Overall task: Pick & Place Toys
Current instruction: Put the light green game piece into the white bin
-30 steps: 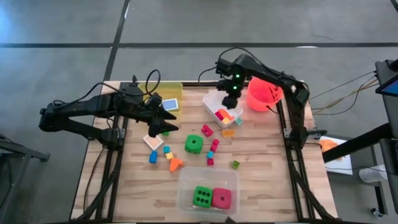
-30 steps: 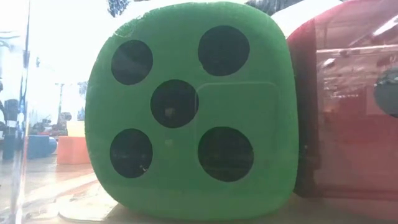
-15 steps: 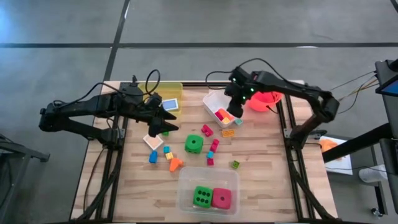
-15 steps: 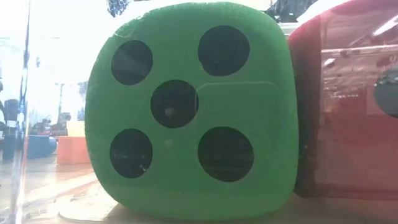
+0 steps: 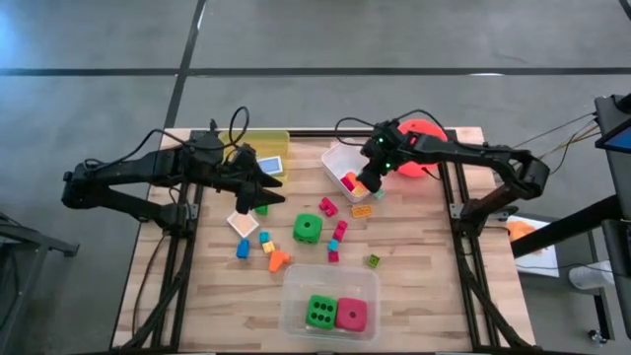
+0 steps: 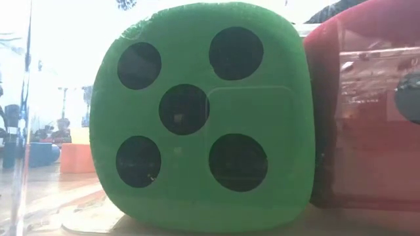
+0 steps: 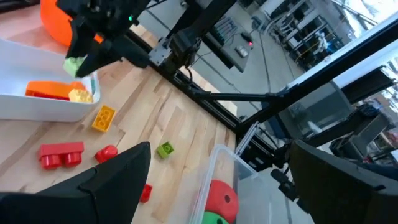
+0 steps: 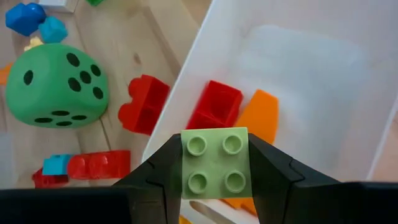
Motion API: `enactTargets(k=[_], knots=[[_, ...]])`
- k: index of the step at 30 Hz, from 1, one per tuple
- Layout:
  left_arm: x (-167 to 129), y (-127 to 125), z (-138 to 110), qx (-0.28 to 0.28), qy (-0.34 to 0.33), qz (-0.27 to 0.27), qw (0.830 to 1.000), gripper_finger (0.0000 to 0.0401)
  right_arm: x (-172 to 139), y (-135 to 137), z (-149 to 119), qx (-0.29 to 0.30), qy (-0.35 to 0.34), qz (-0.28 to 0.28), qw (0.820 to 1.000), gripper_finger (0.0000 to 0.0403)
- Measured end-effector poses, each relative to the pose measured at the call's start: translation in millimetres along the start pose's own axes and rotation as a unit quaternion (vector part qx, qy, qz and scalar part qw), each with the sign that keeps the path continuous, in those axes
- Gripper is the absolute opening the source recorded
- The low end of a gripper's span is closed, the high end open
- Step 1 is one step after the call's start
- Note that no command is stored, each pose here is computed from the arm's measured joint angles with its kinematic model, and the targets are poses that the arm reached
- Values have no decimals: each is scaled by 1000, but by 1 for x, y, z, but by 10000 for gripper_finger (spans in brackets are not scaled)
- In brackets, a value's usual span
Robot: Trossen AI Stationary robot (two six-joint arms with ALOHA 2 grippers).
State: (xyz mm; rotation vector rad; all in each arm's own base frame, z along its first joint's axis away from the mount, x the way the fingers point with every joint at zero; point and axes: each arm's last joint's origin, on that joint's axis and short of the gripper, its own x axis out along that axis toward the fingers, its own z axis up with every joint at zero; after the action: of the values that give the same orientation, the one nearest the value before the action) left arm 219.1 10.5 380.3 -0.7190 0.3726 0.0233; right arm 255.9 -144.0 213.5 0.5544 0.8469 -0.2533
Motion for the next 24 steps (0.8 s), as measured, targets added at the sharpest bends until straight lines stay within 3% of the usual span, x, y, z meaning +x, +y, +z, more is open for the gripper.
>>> enactTargets(k=[10, 24], knots=[[0, 0, 0, 3, 0, 0, 1000, 369, 1, -5, 7, -13, -19, -1, 1000, 128], [0, 0, 0, 7, 0, 0, 1000, 369, 29, -20, -10, 28, 46, -29, 998, 128]])
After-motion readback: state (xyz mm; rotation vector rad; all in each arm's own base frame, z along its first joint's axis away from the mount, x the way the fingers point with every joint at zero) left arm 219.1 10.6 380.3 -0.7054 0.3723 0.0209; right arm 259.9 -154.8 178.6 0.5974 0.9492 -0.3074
